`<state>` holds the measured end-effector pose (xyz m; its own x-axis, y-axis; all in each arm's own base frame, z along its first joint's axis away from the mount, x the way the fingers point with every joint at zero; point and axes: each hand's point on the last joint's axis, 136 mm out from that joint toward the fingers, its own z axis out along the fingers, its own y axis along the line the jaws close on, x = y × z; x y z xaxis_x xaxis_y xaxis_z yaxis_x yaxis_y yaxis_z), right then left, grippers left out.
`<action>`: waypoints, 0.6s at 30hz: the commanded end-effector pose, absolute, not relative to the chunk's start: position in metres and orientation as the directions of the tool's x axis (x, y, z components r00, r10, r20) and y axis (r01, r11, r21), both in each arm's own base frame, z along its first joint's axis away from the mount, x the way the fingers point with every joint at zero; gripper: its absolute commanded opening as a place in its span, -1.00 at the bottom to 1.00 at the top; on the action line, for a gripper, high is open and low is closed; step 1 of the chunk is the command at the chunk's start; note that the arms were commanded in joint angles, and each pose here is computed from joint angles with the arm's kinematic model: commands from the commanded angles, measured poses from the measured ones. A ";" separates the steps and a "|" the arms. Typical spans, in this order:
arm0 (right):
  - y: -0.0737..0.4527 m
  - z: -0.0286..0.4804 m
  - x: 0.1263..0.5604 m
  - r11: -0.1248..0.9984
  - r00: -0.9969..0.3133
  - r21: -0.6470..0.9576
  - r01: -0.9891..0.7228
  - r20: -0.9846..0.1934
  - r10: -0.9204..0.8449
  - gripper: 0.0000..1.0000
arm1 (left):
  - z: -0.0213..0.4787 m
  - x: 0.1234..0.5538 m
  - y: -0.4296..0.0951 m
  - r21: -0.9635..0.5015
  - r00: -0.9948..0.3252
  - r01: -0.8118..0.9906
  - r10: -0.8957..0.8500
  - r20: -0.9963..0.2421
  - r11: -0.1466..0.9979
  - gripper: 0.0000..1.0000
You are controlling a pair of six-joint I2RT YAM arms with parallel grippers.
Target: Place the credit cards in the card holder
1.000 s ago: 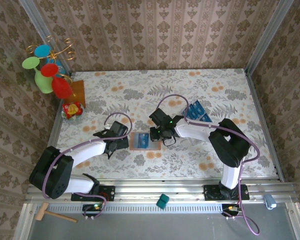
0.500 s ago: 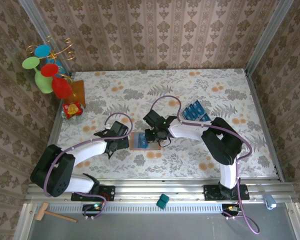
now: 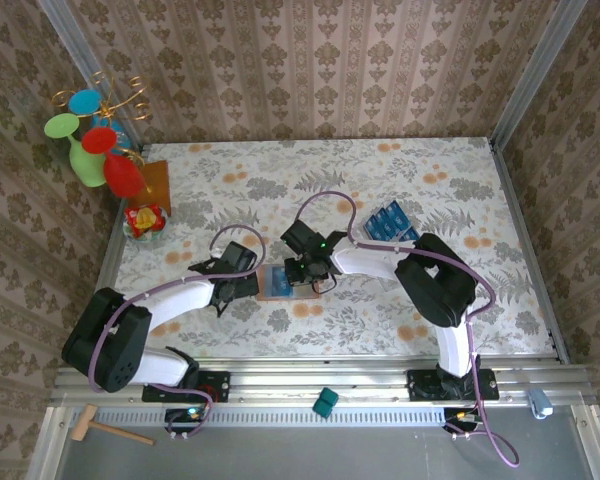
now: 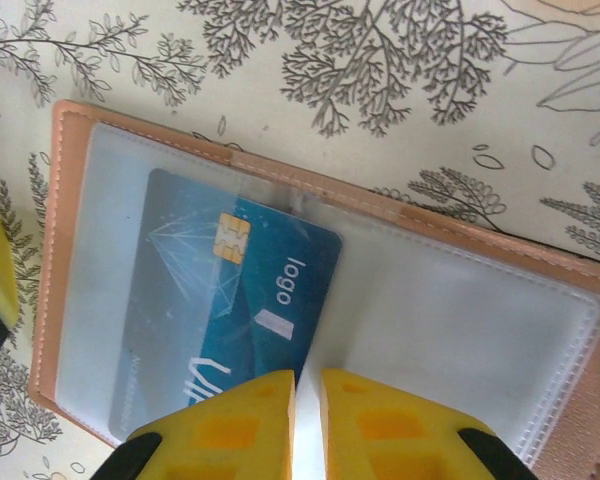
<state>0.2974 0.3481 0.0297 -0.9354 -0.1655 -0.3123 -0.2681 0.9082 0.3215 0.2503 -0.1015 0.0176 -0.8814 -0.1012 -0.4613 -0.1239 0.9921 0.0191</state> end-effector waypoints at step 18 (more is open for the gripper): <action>0.380 0.028 0.292 0.882 -0.940 0.370 -0.293 -0.279 -0.196 -0.66 | 0.007 0.246 -0.104 0.022 -0.901 -0.108 -0.089 -0.424 0.994 1.00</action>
<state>0.2984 0.3711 0.0275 -0.9357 -0.1818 -0.3023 -0.2868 0.8911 0.3518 0.2521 -0.1029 0.0171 -0.8792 -0.1026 -0.4653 -0.1233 0.9923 0.0143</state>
